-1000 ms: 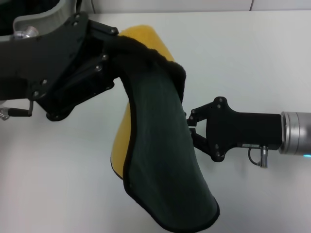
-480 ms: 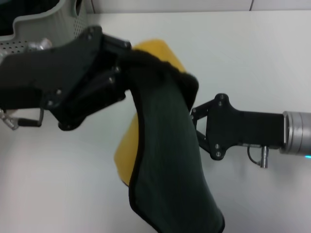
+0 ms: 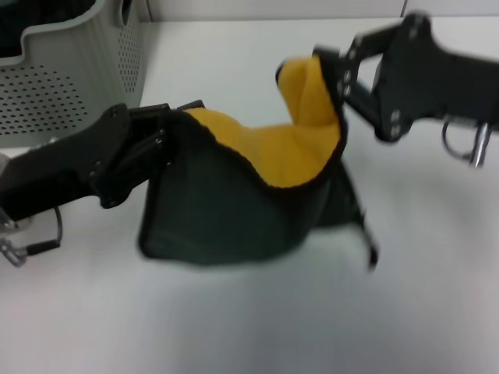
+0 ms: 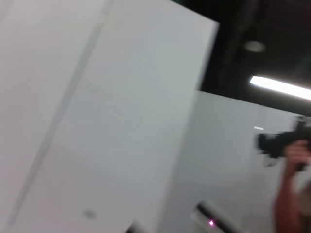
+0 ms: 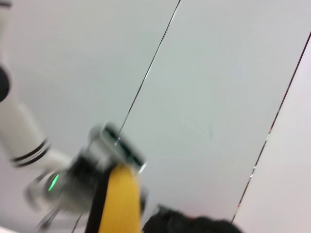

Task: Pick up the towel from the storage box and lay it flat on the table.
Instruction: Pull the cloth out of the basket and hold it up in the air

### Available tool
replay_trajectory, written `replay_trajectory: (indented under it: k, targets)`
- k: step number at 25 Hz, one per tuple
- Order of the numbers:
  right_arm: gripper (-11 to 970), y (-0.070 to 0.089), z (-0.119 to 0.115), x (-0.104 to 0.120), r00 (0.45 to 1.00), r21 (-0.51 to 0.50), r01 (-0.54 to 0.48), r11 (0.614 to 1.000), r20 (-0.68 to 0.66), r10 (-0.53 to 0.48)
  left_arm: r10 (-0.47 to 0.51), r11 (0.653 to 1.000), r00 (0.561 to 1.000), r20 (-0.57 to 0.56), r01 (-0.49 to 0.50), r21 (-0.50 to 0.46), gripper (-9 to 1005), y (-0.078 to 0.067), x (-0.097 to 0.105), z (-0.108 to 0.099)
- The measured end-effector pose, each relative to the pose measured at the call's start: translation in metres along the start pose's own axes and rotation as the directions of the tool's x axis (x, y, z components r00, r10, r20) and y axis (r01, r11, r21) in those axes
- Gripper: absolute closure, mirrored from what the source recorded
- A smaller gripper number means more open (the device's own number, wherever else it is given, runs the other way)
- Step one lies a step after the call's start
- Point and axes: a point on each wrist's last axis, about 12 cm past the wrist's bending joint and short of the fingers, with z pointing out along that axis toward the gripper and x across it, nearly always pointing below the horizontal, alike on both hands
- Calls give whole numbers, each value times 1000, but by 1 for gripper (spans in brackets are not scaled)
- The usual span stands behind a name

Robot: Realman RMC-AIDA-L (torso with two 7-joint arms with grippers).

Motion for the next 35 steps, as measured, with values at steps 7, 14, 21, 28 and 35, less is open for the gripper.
replay_trajectory:
  k: [7, 14, 21, 28, 35]
  targets:
    - [951, -37, 15, -47, 995, 45, 95, 994, 39, -97, -25, 942, 1000, 8, 26, -336, 825, 15, 50, -4]
    - [951, -62, 41, -74, 988, 136, 148, 980, 28, -153, -13, 892, 997, -81, -25, -451, 560, 34, 87, 19]
    - [951, -68, 63, -72, 986, 179, 165, 970, -22, -164, 50, 849, 997, -52, -70, -524, 295, 38, 95, 26]
    - [950, -72, 68, -69, 982, 221, 187, 957, -75, -175, 116, 790, 993, 11, -85, -607, 172, 28, 98, 9]
    - [950, -80, 70, -70, 980, 263, 197, 944, -93, -178, 160, 807, 984, 75, -87, -584, 175, 15, 95, 3]
